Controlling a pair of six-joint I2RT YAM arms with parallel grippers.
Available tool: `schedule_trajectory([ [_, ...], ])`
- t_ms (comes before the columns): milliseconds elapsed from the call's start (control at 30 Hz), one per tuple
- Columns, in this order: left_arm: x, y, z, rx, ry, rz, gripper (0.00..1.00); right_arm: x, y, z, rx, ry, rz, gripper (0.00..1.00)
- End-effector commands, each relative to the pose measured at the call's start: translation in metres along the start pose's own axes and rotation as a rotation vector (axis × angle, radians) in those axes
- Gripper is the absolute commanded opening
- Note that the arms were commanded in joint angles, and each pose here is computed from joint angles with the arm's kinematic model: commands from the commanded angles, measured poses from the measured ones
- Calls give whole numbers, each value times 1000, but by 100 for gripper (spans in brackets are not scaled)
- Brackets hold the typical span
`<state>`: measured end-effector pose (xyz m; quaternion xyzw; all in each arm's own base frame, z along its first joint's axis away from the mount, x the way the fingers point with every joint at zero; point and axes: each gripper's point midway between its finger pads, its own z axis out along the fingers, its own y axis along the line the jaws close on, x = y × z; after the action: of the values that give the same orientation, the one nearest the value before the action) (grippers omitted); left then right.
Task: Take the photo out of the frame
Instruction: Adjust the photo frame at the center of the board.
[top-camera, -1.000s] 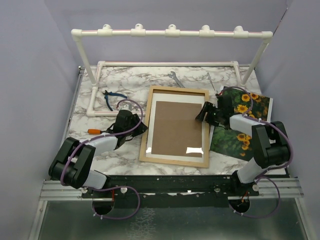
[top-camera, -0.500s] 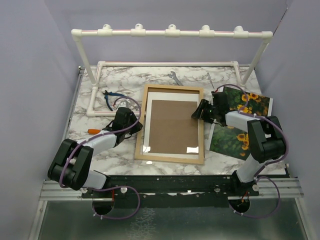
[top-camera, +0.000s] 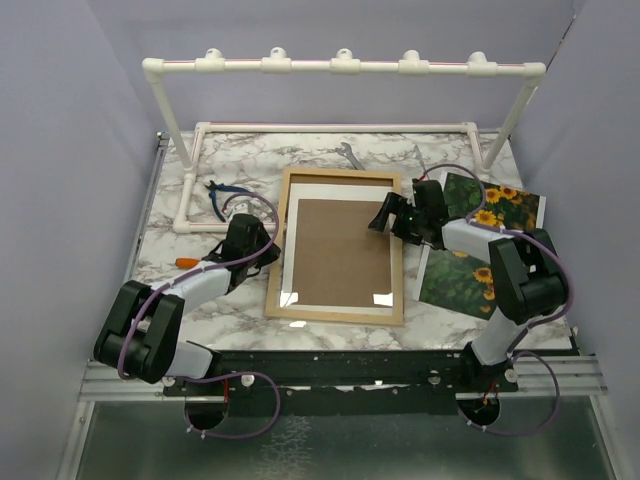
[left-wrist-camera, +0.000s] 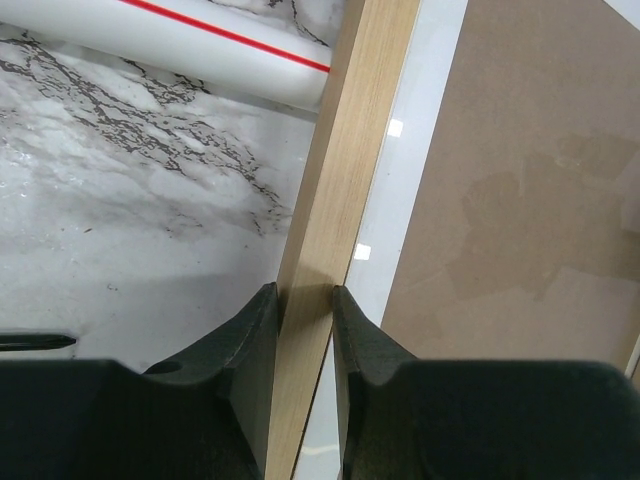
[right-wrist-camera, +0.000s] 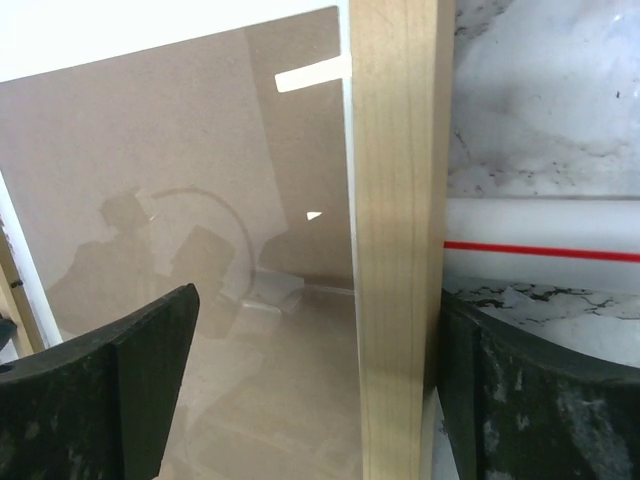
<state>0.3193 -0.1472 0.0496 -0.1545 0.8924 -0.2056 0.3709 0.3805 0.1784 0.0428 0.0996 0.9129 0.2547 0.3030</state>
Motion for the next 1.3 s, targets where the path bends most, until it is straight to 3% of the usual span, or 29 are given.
schedule_trajectory([
  [0,12,-5,-5,38,46,-10,27,-20,5,-10,39,-68,-38,99],
  [300,28,-13,-2,107,106,-7,29,-24,-3,-25,91,-91,-75,100],
  [633,23,-5,-5,59,85,-5,32,-26,-4,-35,96,-102,-99,100],
  [767,6,5,-13,-25,19,3,42,-22,-3,-36,88,-90,-97,100],
  [900,-11,3,-28,-36,-40,8,67,-16,-1,-35,66,-70,-86,100],
  [1067,-29,-1,-47,-32,-114,6,77,-31,-9,-49,124,-157,-96,100],
  [1100,-33,-3,-51,-21,-132,7,91,-35,-7,-55,126,-184,-106,100],
  [1133,-36,-5,-56,-11,-151,7,98,-42,-8,-62,141,-222,-115,100],
  [1267,-49,-10,-72,19,-229,4,99,-66,-6,-99,169,-372,-162,100],
])
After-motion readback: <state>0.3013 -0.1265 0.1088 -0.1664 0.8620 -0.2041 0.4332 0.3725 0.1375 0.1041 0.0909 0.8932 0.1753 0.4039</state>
